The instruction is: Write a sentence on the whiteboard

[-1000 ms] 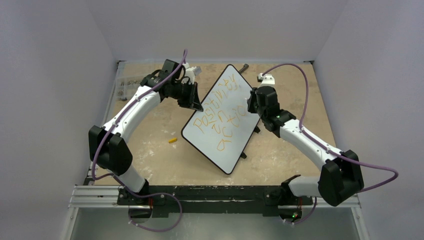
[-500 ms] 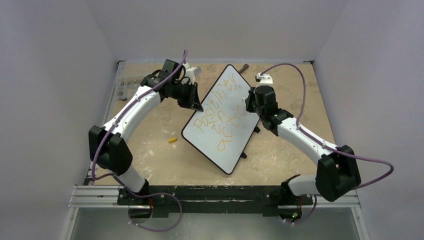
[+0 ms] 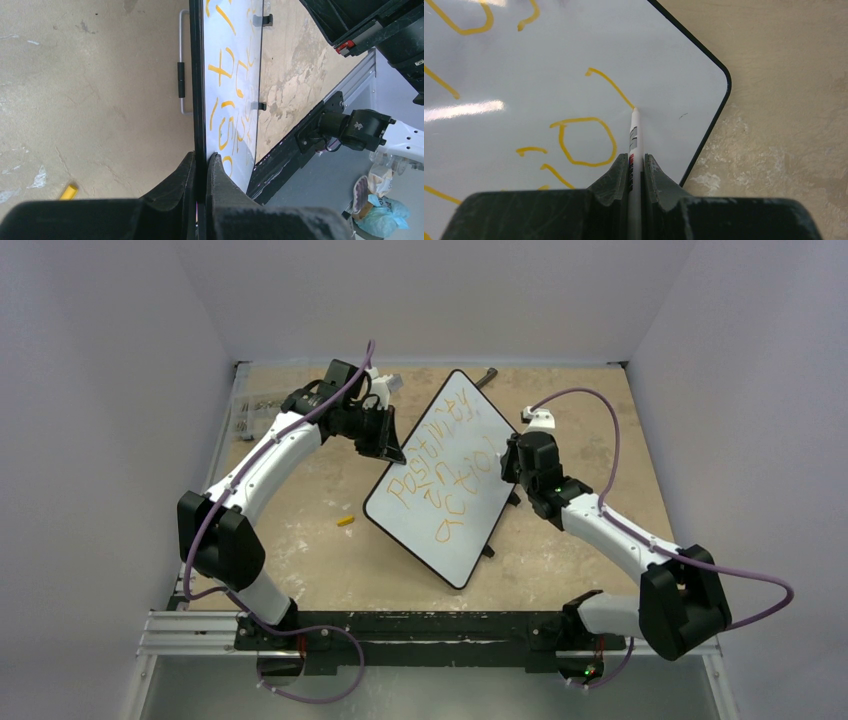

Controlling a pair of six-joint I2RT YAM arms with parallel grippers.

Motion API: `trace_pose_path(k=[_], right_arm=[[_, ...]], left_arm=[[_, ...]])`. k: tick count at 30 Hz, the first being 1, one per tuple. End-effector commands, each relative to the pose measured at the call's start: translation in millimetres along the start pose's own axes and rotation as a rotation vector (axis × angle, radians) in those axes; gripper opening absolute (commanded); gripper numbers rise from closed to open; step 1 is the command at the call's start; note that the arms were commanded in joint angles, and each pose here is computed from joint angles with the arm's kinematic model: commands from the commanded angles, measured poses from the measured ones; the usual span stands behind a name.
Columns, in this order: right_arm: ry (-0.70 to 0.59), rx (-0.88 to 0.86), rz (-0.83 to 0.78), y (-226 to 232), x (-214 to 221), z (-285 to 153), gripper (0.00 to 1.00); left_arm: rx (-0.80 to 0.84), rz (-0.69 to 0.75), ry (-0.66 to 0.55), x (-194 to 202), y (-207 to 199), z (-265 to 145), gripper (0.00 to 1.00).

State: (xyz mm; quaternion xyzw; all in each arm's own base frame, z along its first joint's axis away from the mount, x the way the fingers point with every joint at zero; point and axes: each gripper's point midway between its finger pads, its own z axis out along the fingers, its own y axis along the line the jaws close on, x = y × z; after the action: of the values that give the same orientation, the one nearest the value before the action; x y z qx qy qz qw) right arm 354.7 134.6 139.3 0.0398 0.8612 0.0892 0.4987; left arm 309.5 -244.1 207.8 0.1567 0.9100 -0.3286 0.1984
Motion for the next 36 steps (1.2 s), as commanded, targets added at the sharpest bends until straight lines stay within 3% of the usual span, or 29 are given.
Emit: trace_pose_path(k=[1,36], right_arm=[[0.061,-0.025,0.015,1.7,23.3,-2.8,0.0],[-0.002,-0.067,-0.012,32.7,-38.4,32.7,0.0]], left_arm=[[-0.028,0.098,-0.003,1.2,-2.2,1.8,0.0],[-0.041,0.112,0.008,5.2,-3.9,5.2,0.0]])
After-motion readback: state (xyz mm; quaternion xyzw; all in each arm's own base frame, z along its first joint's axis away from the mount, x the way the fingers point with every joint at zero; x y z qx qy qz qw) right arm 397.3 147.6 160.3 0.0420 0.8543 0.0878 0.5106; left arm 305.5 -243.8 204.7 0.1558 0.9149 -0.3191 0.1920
